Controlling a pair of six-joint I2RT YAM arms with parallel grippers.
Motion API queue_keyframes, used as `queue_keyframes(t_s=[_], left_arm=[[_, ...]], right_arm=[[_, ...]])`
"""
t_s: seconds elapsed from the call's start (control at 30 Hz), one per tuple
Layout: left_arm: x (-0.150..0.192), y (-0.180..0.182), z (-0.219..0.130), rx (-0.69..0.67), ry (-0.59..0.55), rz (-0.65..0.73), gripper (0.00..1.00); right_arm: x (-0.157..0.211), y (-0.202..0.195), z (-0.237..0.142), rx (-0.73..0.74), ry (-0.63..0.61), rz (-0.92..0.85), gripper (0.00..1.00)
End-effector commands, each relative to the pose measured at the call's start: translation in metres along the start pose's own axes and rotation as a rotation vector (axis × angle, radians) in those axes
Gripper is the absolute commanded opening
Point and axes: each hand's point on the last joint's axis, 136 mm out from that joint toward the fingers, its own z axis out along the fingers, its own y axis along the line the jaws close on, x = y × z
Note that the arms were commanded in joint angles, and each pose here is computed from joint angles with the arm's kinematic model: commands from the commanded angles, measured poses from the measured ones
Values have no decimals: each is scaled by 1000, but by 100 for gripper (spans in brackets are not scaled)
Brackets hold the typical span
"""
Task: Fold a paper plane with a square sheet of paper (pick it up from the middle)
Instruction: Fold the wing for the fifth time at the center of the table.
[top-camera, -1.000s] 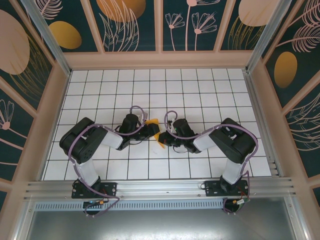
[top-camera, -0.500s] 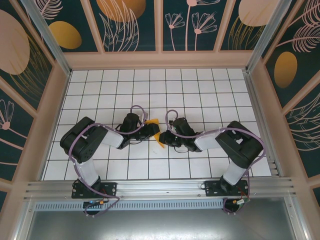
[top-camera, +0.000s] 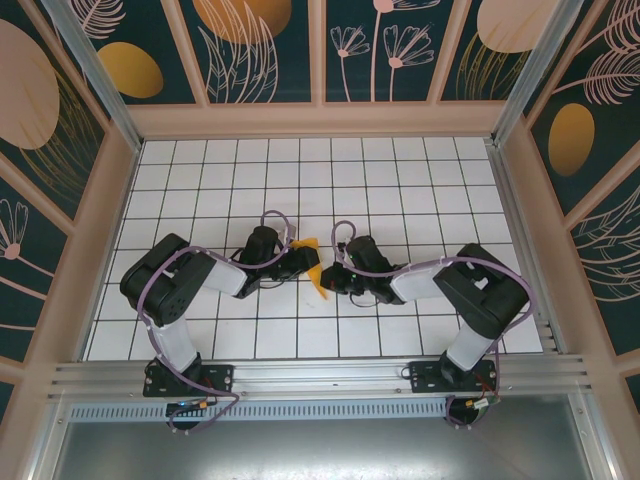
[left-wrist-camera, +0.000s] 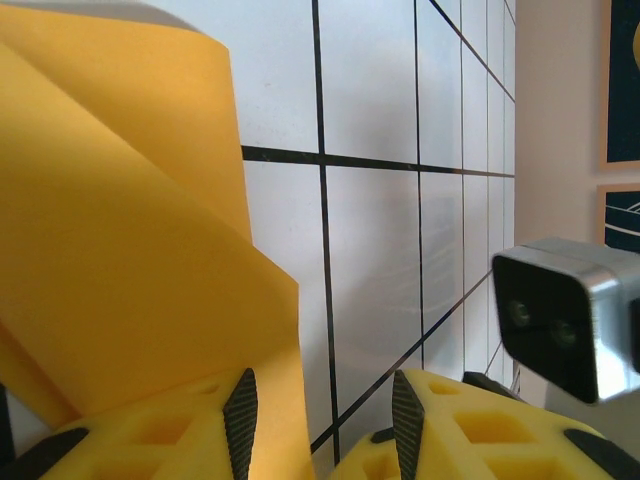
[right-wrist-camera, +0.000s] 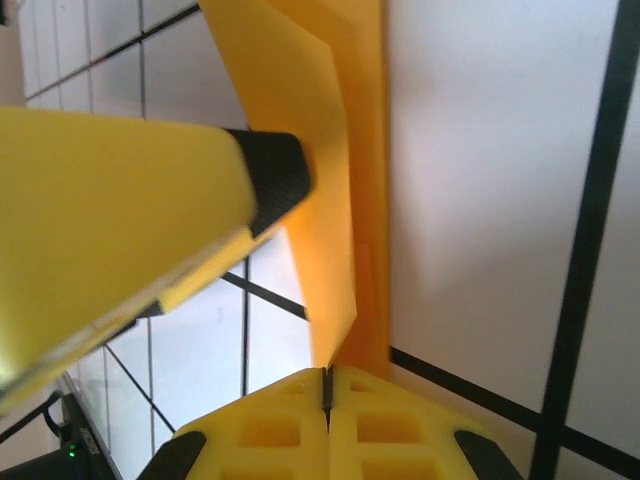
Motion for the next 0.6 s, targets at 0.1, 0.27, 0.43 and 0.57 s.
queue_keyframes(t_s=[0.1,0.27,0.43,0.57], left_arm=[[14,40,2,-139,25,-33,44],[14,40,2,-142,28,-33,44],[14,40,2,-140,27,-34,44],[14,39,2,-136,28,-36,44]], right_arm=[[35,-28,8,61,122,-2,6],[25,-9,1,17,91,-21,9],[12,10,-11,-3,45,-48,11],[18,10,-10,-21,65,-36,11]])
